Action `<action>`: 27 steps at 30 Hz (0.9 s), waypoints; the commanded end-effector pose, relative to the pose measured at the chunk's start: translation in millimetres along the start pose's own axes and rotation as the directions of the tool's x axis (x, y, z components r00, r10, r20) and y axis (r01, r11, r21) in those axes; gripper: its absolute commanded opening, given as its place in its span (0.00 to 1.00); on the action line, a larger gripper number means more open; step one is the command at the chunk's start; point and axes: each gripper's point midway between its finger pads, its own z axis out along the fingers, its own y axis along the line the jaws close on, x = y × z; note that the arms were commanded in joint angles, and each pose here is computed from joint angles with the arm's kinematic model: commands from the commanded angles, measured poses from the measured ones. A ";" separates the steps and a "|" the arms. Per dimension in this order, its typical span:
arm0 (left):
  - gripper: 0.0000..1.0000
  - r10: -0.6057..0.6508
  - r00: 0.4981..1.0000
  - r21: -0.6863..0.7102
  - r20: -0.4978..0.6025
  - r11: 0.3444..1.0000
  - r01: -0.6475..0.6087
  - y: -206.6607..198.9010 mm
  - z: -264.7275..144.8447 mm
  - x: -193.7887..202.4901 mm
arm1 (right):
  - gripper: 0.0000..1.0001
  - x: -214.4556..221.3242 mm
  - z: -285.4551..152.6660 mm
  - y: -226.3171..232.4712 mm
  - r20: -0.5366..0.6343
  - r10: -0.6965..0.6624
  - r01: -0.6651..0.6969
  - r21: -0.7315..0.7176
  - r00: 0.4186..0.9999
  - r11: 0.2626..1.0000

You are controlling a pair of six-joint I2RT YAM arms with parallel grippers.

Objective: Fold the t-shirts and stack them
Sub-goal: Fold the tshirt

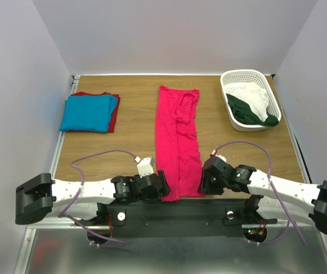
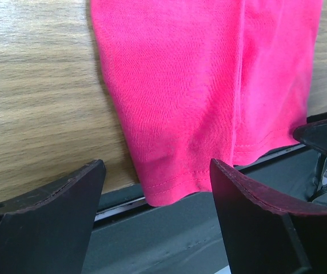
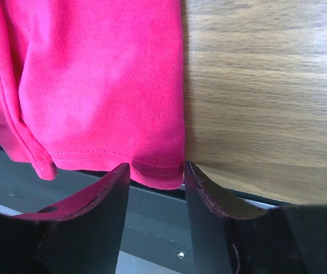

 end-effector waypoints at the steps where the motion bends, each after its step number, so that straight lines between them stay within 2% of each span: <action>1: 0.86 0.023 0.999 -0.075 -0.039 0.997 -0.026 17.8 -1.5 11.2 | 0.47 0.6 3.0 8.2 0.005 0.010 -0.010 -0.025 1.000 1.000; 8: 0.83 0.027 0.998 -0.092 -0.049 0.995 -0.032 22.9 -1.8 15.3 | 0.34 6.4 9.6 7.0 -0.014 0.004 -0.004 -0.014 1.000 1.000; 14: 0.73 0.035 0.997 -0.117 -0.068 0.992 -0.043 30.4 0.2 21.8 | 0.18 5.7 10.1 6.4 -0.008 0.006 -0.006 -0.011 1.000 1.000; 20: 0.62 0.040 0.996 -0.135 -0.083 0.990 -0.051 34.1 0.1 27.7 | 0.17 5.5 11.1 5.9 -0.007 0.003 -0.003 -0.003 1.000 1.000; 25: 0.45 0.046 0.995 -0.137 -0.085 0.989 -0.058 32.2 0.8 29.5 | 0.17 5.0 10.9 7.2 -0.003 0.000 0.000 -0.007 1.000 1.000; 27: 0.43 0.051 0.995 -0.138 -0.086 0.989 -0.063 30.6 1.0 30.2 | 0.17 4.7 10.7 7.8 -0.002 -0.001 0.001 -0.008 1.000 1.000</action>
